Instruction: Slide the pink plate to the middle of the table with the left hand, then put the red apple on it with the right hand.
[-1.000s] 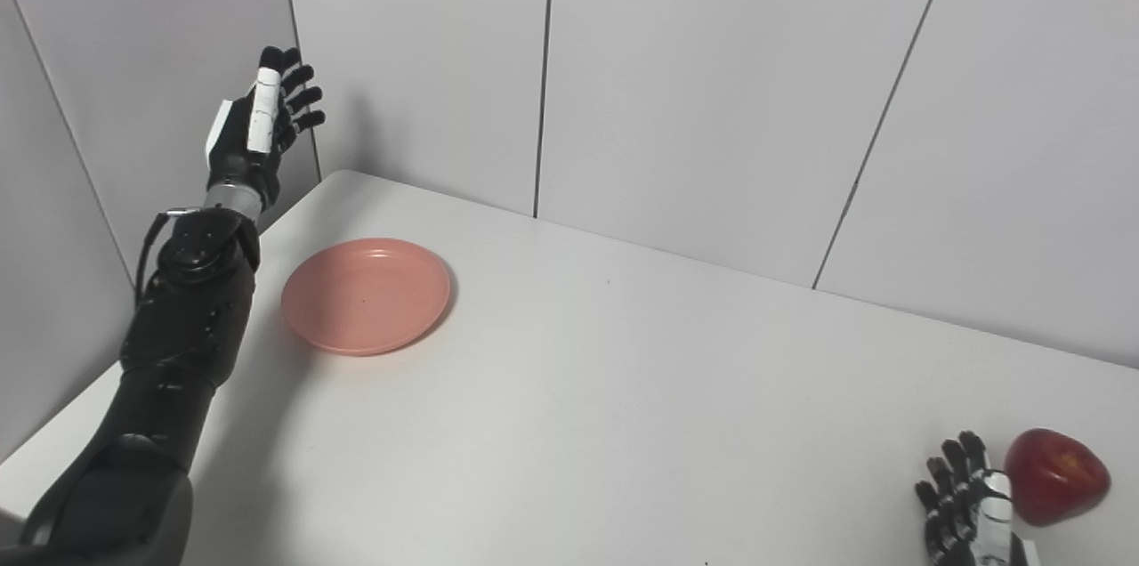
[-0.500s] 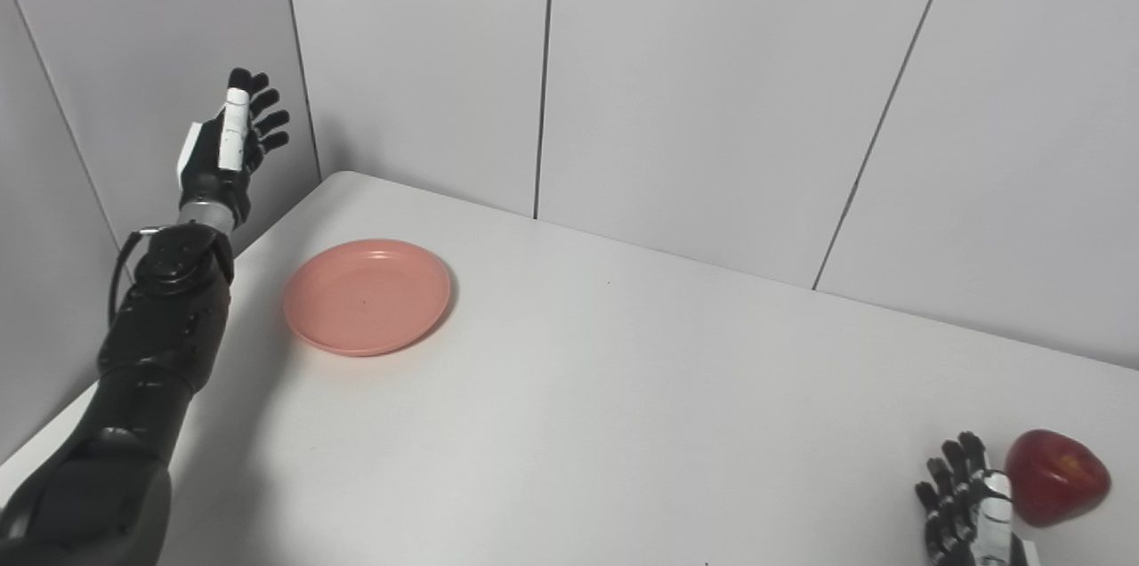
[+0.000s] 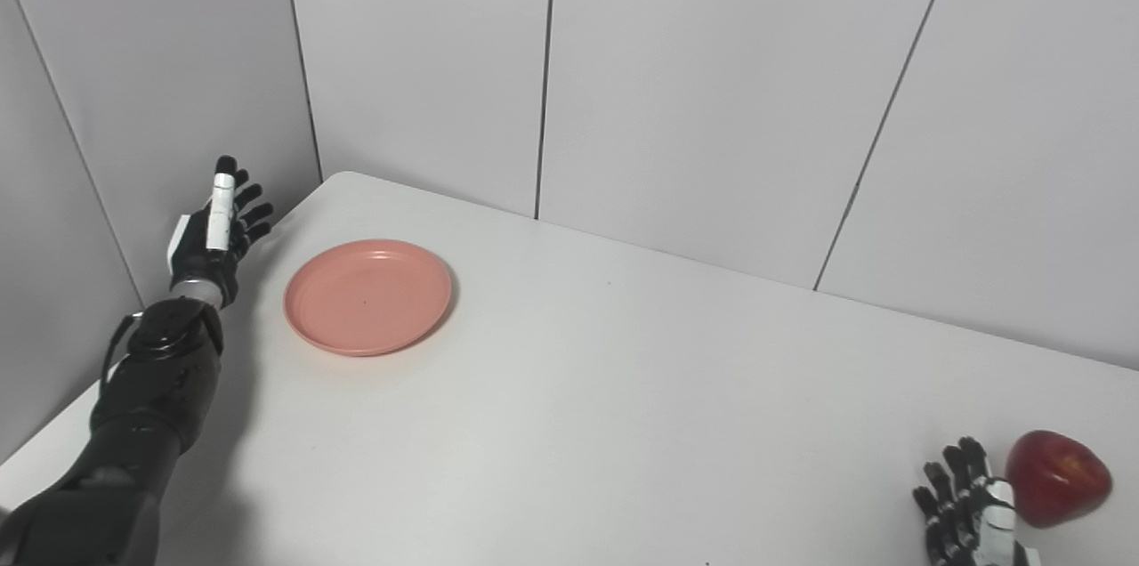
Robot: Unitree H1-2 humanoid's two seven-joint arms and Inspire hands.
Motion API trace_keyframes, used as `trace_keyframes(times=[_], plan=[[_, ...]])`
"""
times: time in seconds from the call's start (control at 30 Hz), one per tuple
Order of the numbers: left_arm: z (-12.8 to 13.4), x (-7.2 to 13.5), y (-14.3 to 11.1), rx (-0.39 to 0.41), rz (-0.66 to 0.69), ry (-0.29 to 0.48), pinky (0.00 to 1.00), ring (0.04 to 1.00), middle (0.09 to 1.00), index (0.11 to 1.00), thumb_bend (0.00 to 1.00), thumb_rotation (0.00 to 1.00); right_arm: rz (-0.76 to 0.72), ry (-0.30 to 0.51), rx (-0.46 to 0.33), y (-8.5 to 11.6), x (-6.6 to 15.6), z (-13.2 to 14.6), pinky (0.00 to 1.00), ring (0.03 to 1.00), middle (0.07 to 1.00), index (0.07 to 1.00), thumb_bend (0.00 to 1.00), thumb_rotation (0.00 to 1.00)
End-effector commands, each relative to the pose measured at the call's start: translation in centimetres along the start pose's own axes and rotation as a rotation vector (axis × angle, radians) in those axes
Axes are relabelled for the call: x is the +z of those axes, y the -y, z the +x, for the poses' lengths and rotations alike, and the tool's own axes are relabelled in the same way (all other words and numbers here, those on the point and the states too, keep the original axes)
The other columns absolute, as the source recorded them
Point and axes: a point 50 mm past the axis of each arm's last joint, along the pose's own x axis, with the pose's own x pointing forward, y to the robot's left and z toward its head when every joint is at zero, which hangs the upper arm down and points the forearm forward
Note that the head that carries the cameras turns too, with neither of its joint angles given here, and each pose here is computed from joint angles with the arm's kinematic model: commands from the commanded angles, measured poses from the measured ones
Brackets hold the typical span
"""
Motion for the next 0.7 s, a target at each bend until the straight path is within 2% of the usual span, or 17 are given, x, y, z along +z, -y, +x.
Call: trace_keyframes(times=[0.0, 0.2, 0.3, 0.5, 0.53, 0.67], plan=[[1.4, 2.9, 0.4, -0.019, -0.007, 0.105, 0.88, 0.899, 0.934, 0.917, 0.89, 0.98, 0.017, -0.042, -0.003, 0.0, -0.5, -0.4, 0.99, 0.988, 0.999, 0.996, 0.69, 1.00], [1.0, 1.3, 0.3, -0.021, 0.016, 0.080, 0.87, 0.898, 0.939, 0.928, 0.88, 0.99, 0.020, -0.043, -0.008, -0.1, -0.5, -0.4, 0.98, 0.986, 1.000, 0.995, 0.71, 1.00], [0.9, 0.7, 0.3, -0.022, 0.006, 0.068, 0.86, 0.874, 0.929, 0.921, 0.86, 0.96, 0.022, -0.042, -0.008, -0.1, -0.5, -0.3, 0.98, 0.983, 0.999, 0.990, 0.70, 1.00], [0.8, 0.2, 1.2, -0.062, 0.005, 0.057, 0.85, 0.879, 0.935, 0.957, 0.88, 0.96, 0.025, -0.041, -0.005, -0.1, -0.4, -0.3, 0.99, 0.985, 1.000, 0.998, 0.69, 1.00], [0.8, 0.2, 1.3, -0.067, 0.000, 0.054, 0.86, 0.879, 0.940, 0.963, 0.85, 0.97, 0.029, -0.040, -0.007, -0.1, -0.4, -0.3, 0.98, 0.984, 1.000, 0.991, 0.68, 1.00], [0.7, 0.3, 2.7, -0.088, -0.009, 0.044, 0.83, 0.862, 0.946, 0.967, 0.81, 0.98, 0.023, -0.037, -0.004, -0.1, -0.3, -0.3, 0.99, 0.995, 1.000, 0.997, 0.68, 1.00]])
